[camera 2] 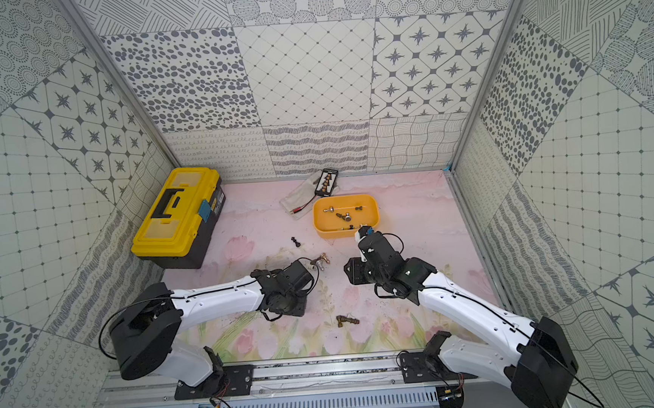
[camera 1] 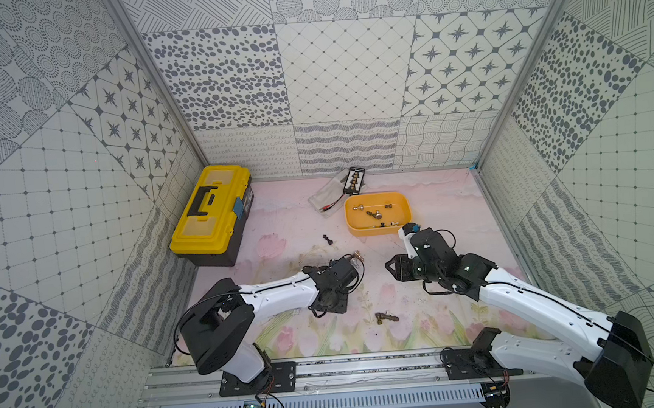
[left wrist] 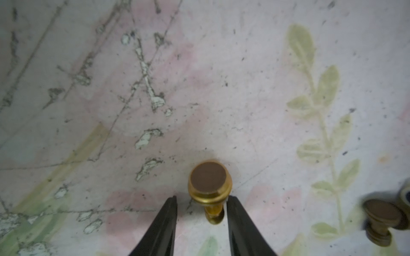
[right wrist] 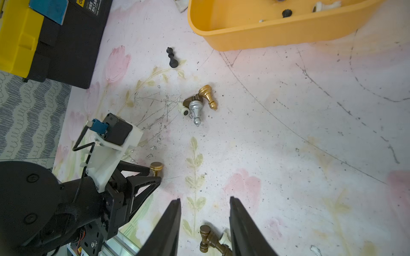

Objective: Put the chess pieces into the storage box
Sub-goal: Pick up the chess piece at the center of the board.

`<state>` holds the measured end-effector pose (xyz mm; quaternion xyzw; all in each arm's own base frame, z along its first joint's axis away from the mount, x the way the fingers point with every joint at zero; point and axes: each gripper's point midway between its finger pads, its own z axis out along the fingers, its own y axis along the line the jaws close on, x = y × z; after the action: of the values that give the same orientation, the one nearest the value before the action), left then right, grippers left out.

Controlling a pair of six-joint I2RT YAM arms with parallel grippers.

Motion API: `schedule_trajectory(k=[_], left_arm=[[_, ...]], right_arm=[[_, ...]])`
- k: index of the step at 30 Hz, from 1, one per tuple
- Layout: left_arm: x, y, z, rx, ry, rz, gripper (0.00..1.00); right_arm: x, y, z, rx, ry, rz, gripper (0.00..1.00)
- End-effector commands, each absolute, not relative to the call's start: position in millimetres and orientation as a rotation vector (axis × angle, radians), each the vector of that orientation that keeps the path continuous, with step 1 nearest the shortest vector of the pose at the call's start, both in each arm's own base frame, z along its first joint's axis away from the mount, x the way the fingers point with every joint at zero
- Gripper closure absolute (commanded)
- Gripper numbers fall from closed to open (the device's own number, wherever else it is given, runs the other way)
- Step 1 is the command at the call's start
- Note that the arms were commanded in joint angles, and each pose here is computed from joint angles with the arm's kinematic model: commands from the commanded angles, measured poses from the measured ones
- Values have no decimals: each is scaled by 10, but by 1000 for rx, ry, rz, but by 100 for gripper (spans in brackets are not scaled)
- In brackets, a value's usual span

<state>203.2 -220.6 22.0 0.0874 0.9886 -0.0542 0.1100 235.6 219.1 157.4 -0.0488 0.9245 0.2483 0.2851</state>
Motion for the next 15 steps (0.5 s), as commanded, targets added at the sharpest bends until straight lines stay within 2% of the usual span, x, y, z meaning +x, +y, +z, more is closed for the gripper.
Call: schedule_trajectory(k=[1,5,11,15], left_arm=[[2128,-2223,193,288,2882,-95,60],[2123,-2193,113,304,2913,-22,67],[2083,-2113,77,327,2929,51,88],[2107,-2102,199,322,2905,45,97]], right_arm=[[2394,2257,1572,-141,2454,682,58],[2405,2260,1558,-141,2456,678,58],[2408,2251,1551,-131,2453,679,58],[2444,2253,1652,-128,2423,682,58]])
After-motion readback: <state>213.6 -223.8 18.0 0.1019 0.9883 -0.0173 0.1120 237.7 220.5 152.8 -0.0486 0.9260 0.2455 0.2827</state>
